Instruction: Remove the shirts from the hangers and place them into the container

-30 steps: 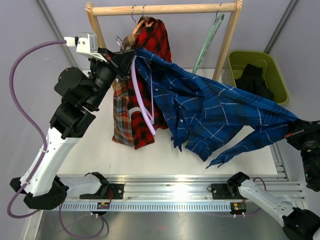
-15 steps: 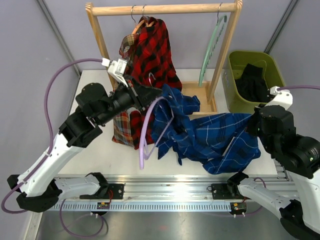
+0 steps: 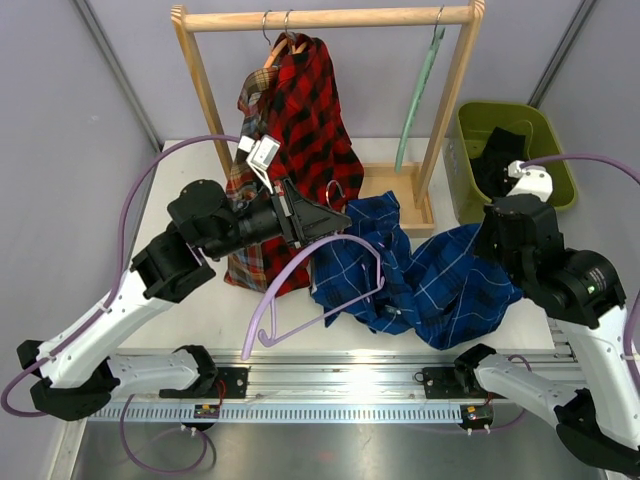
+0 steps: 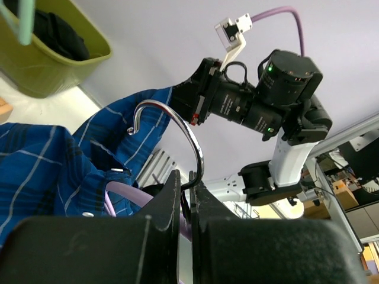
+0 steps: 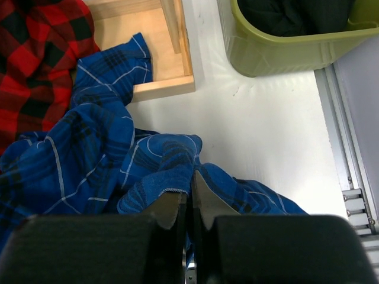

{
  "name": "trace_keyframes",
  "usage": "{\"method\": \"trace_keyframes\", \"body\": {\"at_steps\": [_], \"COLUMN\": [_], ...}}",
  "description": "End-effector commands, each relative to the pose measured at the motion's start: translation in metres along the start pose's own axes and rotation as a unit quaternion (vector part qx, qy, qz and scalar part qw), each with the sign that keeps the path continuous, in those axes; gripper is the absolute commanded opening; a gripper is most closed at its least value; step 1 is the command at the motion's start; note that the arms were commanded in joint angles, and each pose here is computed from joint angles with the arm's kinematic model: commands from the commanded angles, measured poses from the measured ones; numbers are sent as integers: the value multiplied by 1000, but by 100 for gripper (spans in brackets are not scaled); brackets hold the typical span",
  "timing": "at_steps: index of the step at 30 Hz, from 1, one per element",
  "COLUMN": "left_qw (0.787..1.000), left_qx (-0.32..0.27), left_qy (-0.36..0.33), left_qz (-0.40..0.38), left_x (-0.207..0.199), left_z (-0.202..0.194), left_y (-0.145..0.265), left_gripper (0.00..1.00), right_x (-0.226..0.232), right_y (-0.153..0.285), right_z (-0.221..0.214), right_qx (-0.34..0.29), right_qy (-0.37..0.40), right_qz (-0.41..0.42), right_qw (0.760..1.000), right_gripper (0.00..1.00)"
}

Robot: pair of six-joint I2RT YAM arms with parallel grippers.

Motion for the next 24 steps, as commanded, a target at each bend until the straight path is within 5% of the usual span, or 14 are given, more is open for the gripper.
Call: {"method": "trace_keyframes", "body": {"at_steps": [1, 9, 16, 18, 20, 24], "left_qw": [999, 994, 996, 997, 990, 980], "left_qx": [-12, 58, 86, 45, -3, -19], "left_qy": [-16, -18, -16, -37, -69, -109], "left_qz": [-41, -90, 13, 58, 124, 167], "left_x": [-28, -82, -28, -12, 15, 53], "left_z": [10, 9, -14, -4, 9, 10], "left_y": [11, 39, 41, 42, 42, 20], "left_gripper": [0, 0, 0, 0, 0, 0], "right_x": [6, -6, 3, 16, 31, 42], "right_y": [-3, -12, -16, -17, -10, 14], "right_z": [10, 7, 7, 5, 7, 26], "right_qx": [-12, -1, 10, 20, 18, -17], "right_qy": [6, 11, 13, 15, 15, -1], "right_qz": [15, -48, -27, 14, 72, 144], "right_qw": [1000, 999, 999, 1000, 997, 989], "right_gripper": [8, 1, 7, 63, 99, 99]}}
Point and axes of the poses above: each gripper's point midway between its finger pads, its own y axis back along the fingers, its own x axis along the line the jaws close on, z = x × y, the point moved 3 cm from there along y, back along the fingers, and after that the axes turned 11 degrees about y, right-handed, at the moved point
